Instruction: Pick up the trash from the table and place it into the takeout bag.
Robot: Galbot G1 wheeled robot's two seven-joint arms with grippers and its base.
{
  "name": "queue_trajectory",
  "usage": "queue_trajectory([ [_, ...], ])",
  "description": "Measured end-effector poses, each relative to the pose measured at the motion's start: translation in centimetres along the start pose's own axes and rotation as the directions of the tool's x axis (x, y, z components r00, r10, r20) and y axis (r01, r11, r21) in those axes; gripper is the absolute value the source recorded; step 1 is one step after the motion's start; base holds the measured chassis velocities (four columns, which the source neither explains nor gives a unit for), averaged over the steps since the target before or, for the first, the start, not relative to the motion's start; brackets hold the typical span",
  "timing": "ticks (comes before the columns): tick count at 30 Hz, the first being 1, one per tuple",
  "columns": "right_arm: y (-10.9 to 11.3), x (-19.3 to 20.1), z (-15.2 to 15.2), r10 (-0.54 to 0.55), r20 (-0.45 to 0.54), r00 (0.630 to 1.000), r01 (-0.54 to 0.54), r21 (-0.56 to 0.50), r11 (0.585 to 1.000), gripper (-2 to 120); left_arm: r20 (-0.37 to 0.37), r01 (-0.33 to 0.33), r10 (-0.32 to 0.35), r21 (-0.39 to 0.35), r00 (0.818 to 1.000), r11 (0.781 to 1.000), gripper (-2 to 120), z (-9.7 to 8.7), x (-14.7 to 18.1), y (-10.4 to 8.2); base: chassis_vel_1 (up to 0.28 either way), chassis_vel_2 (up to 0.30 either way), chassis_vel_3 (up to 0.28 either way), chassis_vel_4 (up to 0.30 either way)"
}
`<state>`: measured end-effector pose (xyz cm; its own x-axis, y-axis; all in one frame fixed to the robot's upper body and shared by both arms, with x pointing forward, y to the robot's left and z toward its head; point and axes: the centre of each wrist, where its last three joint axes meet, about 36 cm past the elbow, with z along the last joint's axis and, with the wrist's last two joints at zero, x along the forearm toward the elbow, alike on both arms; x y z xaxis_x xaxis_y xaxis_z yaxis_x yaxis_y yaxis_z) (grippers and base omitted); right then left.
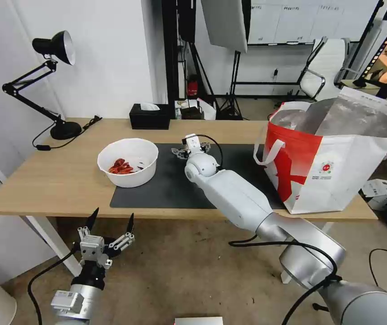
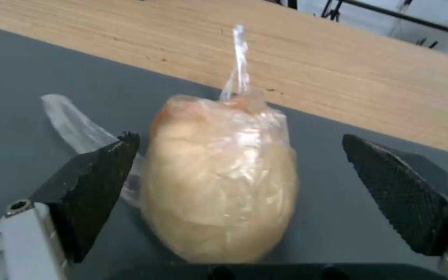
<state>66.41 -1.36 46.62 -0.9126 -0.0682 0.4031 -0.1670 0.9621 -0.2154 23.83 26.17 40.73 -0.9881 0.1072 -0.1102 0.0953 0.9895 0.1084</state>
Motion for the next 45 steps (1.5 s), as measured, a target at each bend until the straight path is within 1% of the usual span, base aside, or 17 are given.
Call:
queue_trajectory([
  [9,-0.6,-1.0,0.6,-0.026,-0.019,0.999,0.025,-0.055,0.998,99,0.003,0.000,0.000,-0.001,1.000,1.000,100,0.0,0.0,0.0,0.000,0.000,0.000,0.000],
  [14,-0.7,-1.2,0.9,-0.034,-0.027,0.999,0.033,-0.057,0.998,84,0.004,0.001,-0.001,-0.001,1.000,1.000,100,0.0,0.0,0.0,0.000,0.000,0.000,0.000],
  [15,-0.8,-1.3,0.9,-0.036,-0.028,0.999,0.034,-0.058,0.998,78,0.004,0.001,-0.001,-0.001,1.000,1.000,100,0.0,0.0,0.0,0.000,0.000,0.000,0.000],
  [16,-0.8,-1.3,0.9,-0.036,-0.028,0.999,0.034,-0.058,0.998,78,0.004,0.001,-0.001,-0.001,1.000,1.000,100,0.0,0.0,0.0,0.000,0.000,0.000,0.000],
  [19,-0.9,-1.3,1.0,-0.040,-0.028,0.999,0.039,-0.058,0.998,65,0.004,0.001,-0.001,-0.001,1.000,1.000,100,-0.1,0.0,0.0,0.000,0.000,0.000,0.000],
  [20,-0.9,-1.3,1.0,-0.040,-0.028,0.999,0.039,-0.058,0.998,65,0.004,0.001,-0.001,-0.001,1.000,1.000,100,-0.1,0.0,0.0,0.000,0.000,0.000,0.000],
  [23,-1.2,-1.2,1.0,-0.043,-0.023,0.999,0.041,-0.058,0.997,48,0.005,0.001,-0.001,-0.001,1.000,1.000,100,-0.1,0.0,0.0,0.000,0.000,0.000,0.000],
  [26,-1.5,-1.0,1.2,-0.046,-0.018,0.999,0.045,-0.058,0.997,39,0.005,0.000,0.000,-0.001,1.000,1.000,100,-0.1,0.0,0.0,0.000,0.000,0.000,0.000],
  [28,-1.5,-1.0,1.2,-0.046,-0.018,0.999,0.045,-0.058,0.997,39,0.005,0.000,0.000,-0.001,1.000,1.000,100,-0.1,0.0,0.0,0.000,0.000,0.000,0.000],
  [29,-1.9,0.0,1.0,-0.056,0.009,0.998,0.056,-0.062,0.996,26,0.005,-0.002,0.002,-0.002,1.000,1.000,100,-0.1,0.0,0.0,0.000,0.000,0.000,0.000],
  [33,-2.8,1.5,0.8,-0.041,0.052,0.998,0.044,-0.064,0.997,18,0.006,-0.003,0.003,-0.002,1.000,1.000,100,-0.1,0.0,0.0,0.000,0.000,0.000,0.000],
  [36,-5.1,6.2,0.8,0.007,0.231,0.973,0.005,-0.052,0.999,7,0.010,-0.004,0.004,-0.002,1.000,1.000,100,-0.2,-0.1,-0.1,0.000,0.000,0.000,0.000],
  [37,-5.1,6.2,0.8,0.007,0.231,0.973,0.005,-0.052,0.999,7,0.010,-0.004,0.004,-0.002,1.000,1.000,100,-0.2,-0.1,-0.1,0.000,0.000,0.000,0.000],
  [40,-7.3,11.0,1.0,0.030,0.393,0.919,0.004,-0.087,0.996,7,0.012,-0.005,0.005,0.000,1.000,1.000,100,-0.3,0.0,-0.2,0.000,0.000,0.000,0.000],
  [42,-7.9,12.3,1.2,0.032,0.427,0.904,0.010,-0.096,0.995,7,0.012,-0.005,0.005,0.000,1.000,1.000,100,-0.2,0.0,-0.2,0.000,0.000,0.000,0.000],
  [44,-9.6,15.1,1.8,0.035,0.509,0.860,0.023,-0.108,0.994,7,0.013,-0.008,0.008,0.001,1.000,1.000,100,-0.3,-0.1,-0.3,0.000,0.000,0.000,0.000],
  [45,-11.5,16.6,2.2,0.045,0.573,0.818,0.020,-0.106,0.994,7,0.015,-0.009,0.009,0.001,1.000,1.000,100,-0.3,-0.1,-0.3,0.000,0.000,0.000,0.000],
])
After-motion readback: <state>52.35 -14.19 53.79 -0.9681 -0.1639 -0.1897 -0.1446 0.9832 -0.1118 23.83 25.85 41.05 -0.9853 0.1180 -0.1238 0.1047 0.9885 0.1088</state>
